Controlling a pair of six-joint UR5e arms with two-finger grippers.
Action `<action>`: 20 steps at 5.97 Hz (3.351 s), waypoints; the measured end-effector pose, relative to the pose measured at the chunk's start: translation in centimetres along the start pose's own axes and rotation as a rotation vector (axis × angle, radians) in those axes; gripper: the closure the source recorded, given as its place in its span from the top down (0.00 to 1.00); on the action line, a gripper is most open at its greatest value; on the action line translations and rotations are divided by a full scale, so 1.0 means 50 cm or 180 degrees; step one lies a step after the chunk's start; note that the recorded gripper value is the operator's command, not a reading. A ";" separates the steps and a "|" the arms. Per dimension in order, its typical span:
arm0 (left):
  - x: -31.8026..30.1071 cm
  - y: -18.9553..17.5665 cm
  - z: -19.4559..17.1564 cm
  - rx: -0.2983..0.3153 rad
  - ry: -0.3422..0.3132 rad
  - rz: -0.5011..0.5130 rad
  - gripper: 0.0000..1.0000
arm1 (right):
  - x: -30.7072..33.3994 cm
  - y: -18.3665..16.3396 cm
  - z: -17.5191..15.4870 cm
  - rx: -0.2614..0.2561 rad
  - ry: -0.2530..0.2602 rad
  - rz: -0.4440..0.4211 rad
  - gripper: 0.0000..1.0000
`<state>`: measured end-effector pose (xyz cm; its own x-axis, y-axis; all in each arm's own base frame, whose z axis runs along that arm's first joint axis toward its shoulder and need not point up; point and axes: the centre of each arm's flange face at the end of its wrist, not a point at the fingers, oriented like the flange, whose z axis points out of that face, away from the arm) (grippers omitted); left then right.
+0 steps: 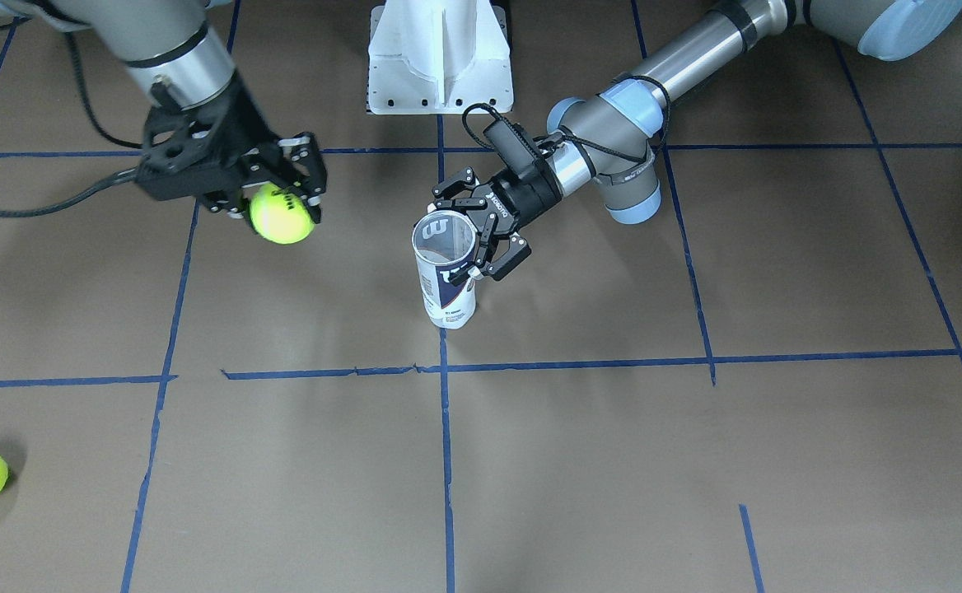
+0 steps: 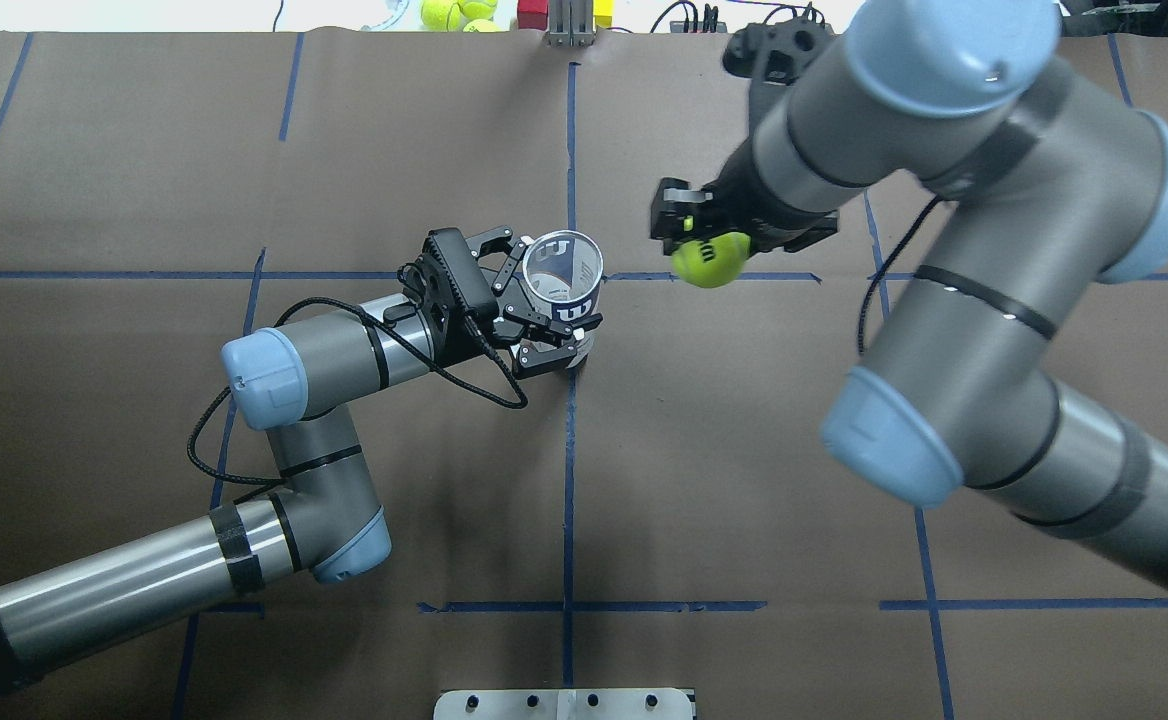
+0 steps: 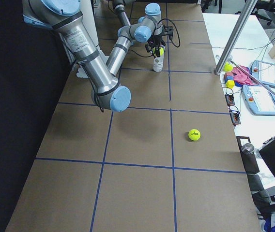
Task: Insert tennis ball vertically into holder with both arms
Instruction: 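Carry the ball with the right gripper over the can's open top, then open the right gripper to drop the ball into the can, then move the right gripper back to the second yellow tennis ball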
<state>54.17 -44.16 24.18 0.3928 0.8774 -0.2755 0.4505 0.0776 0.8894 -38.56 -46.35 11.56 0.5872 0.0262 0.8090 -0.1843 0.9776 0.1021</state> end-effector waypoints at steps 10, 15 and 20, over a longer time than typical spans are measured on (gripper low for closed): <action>-0.005 0.007 -0.002 -0.0011 -0.0049 -0.0001 0.95 | -0.236 -0.008 0.044 0.0006 0.0272 0.0190 0.99; -0.006 0.008 -0.003 -0.0013 -0.0051 -0.0001 0.95 | -0.113 -0.078 0.062 -0.0089 0.0409 -0.0294 1.00; -0.007 0.008 -0.003 -0.0011 -0.0054 0.0000 0.95 | 0.425 -0.308 0.136 -0.0218 0.0622 -0.1246 1.00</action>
<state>54.11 -44.35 24.68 0.4063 0.8693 -0.2817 0.4477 0.0793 0.8906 -28.60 -62.25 31.13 0.7416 -0.3162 0.5916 0.1306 0.9331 0.3350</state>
